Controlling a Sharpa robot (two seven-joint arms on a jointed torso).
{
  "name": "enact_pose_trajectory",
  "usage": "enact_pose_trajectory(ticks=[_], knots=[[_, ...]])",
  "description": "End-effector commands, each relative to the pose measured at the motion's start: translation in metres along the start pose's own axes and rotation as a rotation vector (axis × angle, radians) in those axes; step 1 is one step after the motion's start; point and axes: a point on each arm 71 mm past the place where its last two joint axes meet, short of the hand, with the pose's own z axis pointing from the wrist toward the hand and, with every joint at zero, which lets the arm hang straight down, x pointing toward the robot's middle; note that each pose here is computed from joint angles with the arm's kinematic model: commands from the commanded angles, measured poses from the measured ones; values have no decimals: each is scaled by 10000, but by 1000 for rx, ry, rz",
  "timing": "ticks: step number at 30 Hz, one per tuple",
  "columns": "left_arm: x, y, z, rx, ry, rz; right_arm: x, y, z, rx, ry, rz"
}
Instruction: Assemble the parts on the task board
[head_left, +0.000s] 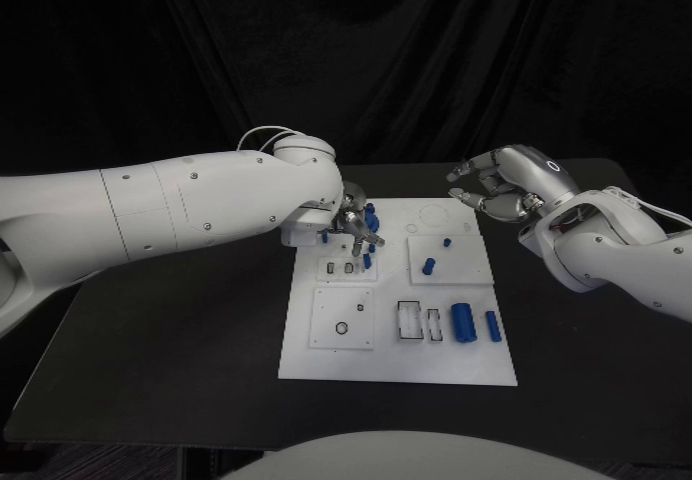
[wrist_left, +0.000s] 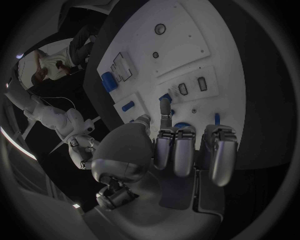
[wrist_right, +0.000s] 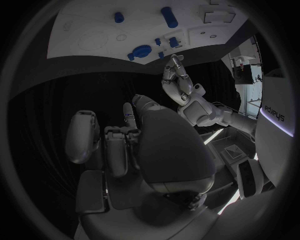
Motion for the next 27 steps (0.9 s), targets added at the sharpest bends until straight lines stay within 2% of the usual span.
enact_pose_trajectory(ticks=[1, 27], knots=[[24, -9, 23, 4, 5, -17, 2, -12, -10, 18, -3, 1], [95, 91, 122, -11, 3, -54, 28, -22, -8, 22, 7, 1]])
